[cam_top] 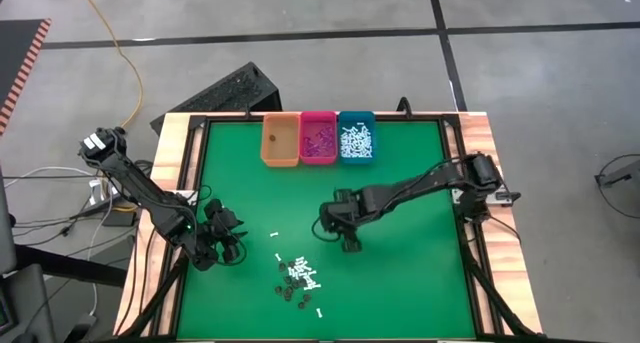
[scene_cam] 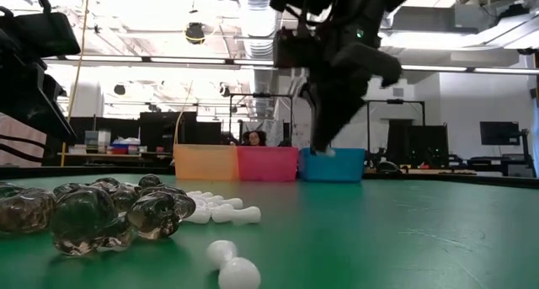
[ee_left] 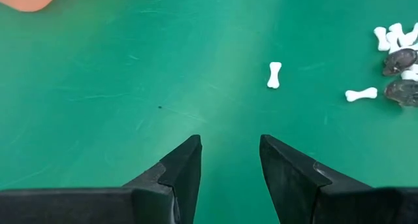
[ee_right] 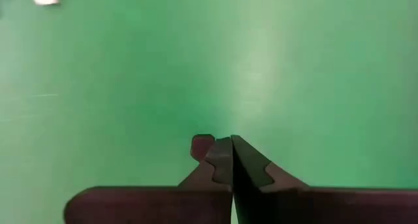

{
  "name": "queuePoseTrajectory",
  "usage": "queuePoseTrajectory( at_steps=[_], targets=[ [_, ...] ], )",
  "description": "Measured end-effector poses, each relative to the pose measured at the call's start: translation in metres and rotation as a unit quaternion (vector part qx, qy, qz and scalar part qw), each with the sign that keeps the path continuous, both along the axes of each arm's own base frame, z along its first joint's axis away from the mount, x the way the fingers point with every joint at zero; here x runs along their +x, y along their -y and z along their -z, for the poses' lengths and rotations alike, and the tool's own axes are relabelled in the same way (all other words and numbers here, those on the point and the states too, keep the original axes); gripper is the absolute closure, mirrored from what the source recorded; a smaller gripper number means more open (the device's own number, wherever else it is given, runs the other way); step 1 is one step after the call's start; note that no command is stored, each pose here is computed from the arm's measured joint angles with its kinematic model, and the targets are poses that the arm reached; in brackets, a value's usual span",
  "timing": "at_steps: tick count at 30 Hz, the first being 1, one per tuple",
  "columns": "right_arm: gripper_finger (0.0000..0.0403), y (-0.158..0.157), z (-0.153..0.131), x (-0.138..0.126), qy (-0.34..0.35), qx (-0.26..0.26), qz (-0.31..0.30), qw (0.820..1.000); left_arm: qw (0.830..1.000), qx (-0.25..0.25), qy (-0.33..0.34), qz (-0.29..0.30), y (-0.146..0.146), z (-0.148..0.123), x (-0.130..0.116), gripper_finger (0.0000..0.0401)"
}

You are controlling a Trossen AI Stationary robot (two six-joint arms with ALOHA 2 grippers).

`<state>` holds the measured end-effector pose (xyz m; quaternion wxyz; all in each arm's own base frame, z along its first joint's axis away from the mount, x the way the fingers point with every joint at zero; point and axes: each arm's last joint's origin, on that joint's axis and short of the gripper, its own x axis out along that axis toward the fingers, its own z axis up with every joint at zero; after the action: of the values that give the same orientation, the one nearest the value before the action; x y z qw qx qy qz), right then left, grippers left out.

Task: Sort Halloween decoration
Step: Put the white bone toy into the blue bin

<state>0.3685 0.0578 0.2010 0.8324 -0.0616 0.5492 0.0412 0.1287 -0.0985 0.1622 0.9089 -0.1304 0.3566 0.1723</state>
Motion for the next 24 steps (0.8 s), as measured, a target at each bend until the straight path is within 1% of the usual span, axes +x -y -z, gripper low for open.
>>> queuePoseTrajectory(
  at_steps=[3,8,12,15,17,20,24],
  targets=[
    [0.0383,0.023,-0.017,-0.003,0.024,-0.032,0.036,0.999,1.000,-0.001,0.002,0.000,0.000,0.000,0.000,0.0253],
    [0.0383,0.078,-0.043,-0.012,0.059,-0.077,0.108,0.989,1.000,0.000,0.004,-0.001,0.000,0.000,0.000,0.0253],
    [0.0382,0.131,-0.054,-0.022,0.073,-0.091,0.188,0.975,1.000,0.000,0.005,-0.002,0.000,-0.001,0.001,0.0253],
    [0.0379,0.168,-0.055,-0.032,0.078,-0.087,0.259,0.959,1.000,0.005,0.010,-0.006,0.000,-0.001,0.001,0.0253],
    [0.0368,0.191,-0.052,-0.038,0.074,-0.086,0.302,0.946,1.000,0.008,0.013,-0.007,0.000,-0.001,0.001,0.0253],
    [0.0338,0.218,-0.047,-0.049,0.064,-0.077,0.355,0.930,1.000,0.008,0.013,-0.007,0.000,-0.001,0.001,0.0253],
    [0.0284,0.239,-0.045,-0.057,0.068,-0.057,0.381,0.920,1.000,0.007,0.014,-0.007,0.000,-0.001,0.001,0.0253]
  ],
)
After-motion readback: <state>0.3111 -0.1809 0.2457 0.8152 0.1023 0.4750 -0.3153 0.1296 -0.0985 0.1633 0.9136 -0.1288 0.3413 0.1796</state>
